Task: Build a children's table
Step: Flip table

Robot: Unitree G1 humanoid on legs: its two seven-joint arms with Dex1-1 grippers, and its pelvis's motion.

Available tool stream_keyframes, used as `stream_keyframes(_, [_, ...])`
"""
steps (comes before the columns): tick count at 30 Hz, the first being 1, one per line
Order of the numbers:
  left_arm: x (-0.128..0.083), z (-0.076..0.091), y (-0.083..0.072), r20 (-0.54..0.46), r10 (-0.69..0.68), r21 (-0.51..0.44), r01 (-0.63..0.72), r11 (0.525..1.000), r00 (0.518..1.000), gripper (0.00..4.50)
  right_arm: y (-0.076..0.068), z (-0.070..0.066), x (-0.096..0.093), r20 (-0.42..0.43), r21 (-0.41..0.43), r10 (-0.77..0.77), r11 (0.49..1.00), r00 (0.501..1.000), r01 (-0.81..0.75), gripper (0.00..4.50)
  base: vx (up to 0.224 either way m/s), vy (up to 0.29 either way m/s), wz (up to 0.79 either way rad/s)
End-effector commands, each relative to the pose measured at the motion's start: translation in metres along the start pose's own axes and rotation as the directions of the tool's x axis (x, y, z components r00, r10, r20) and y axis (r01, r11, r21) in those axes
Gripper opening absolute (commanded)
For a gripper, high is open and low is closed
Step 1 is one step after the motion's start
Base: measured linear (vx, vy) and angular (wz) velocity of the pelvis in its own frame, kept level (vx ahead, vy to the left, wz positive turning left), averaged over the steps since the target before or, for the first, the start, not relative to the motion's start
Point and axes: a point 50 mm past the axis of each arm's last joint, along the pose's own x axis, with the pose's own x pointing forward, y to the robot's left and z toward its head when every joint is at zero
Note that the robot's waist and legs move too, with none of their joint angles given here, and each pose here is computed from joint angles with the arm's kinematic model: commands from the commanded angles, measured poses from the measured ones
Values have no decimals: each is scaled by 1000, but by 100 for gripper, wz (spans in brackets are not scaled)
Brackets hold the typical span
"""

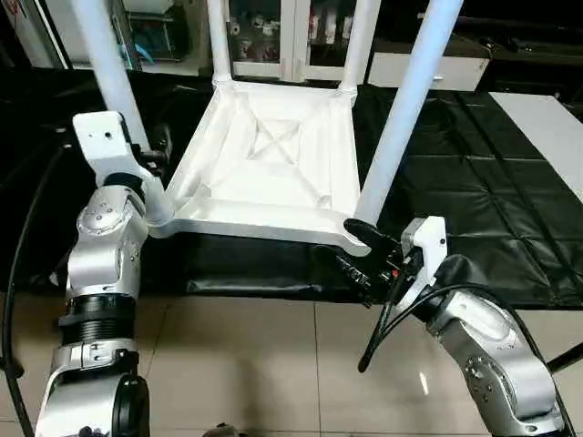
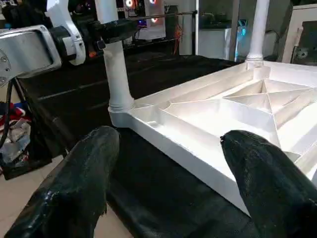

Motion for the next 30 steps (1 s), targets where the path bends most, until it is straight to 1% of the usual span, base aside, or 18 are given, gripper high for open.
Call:
stream_keyframes(1, [2,10,-7,8,-30,-18,30,999,1000,292,1,2,-2,14,-1,-4,1000,1000,4,374,0,0,0])
stream_keyframes(5, [0,12,-7,-3,-26,-34,26,999,1000,277,1,2,-3,11,-1,-7,1000,1000,7,374,0,0,0])
stream_keyframes(11, [-3,11,-9,-25,-41,-49,39,998,999,222,3,0,-4,12,17,-8,1000,1000,8,374,0,0,0])
stream_keyframes(13, [-3,11,-9,-32,-42,-52,40,998,999,215,3,0,-4,12,21,-7,1000,1000,7,374,0,0,0])
stream_keyframes(15, [-5,11,-10,-55,-29,-95,23,995,998,207,3,-1,-4,13,24,-10,1000,1000,10,374,0,0,0])
stream_keyframes(18, [-6,13,-12,-78,-8,-190,-7,982,997,201,1,-2,-3,15,24,-32,999,999,31,374,0,0,0])
stream_keyframes(19, [-6,13,-12,-79,-7,-194,-9,981,997,201,1,-2,-3,15,23,-34,999,999,34,374,0,0,0])
stream_keyframes(21, [-7,12,-13,-93,11,-260,-35,965,996,201,-2,-3,-3,17,14,-71,997,997,71,374,0,0,0])
stream_keyframes(22, [-7,12,-13,-95,12,-267,-38,963,995,201,-2,-3,-3,17,13,-75,997,997,75,374,0,0,0])
stream_keyframes(24, [-9,8,-16,-120,11,-359,-54,932,993,201,-8,-5,-3,6,1,-135,991,991,135,374,0,0,0])
stream_keyframes(26, [-11,5,-20,-140,3,-423,-63,904,990,201,-12,-7,-3,-3,0,-175,985,985,175,374,0,0,0])
stream_keyframes(27, [-11,5,-21,-142,2,-430,-64,901,990,201,-13,-7,-3,-4,0,-179,984,984,179,374,0,0,0])
stream_keyframes(28, [-13,3,-25,-155,-18,-475,-59,878,988,201,-16,-9,-3,-16,7,-215,977,977,215,374,0,0,0])
stream_keyframes(29, [-15,2,-28,-161,-29,-494,-55,868,986,201,-18,-9,-3,-17,16,-234,972,972,234,374,0,0,0])
stream_keyframes(30, [-17,-1,-35,-175,-54,-533,-48,845,983,201,-22,-11,-3,-25,39,-275,960,961,276,374,0,0,0])
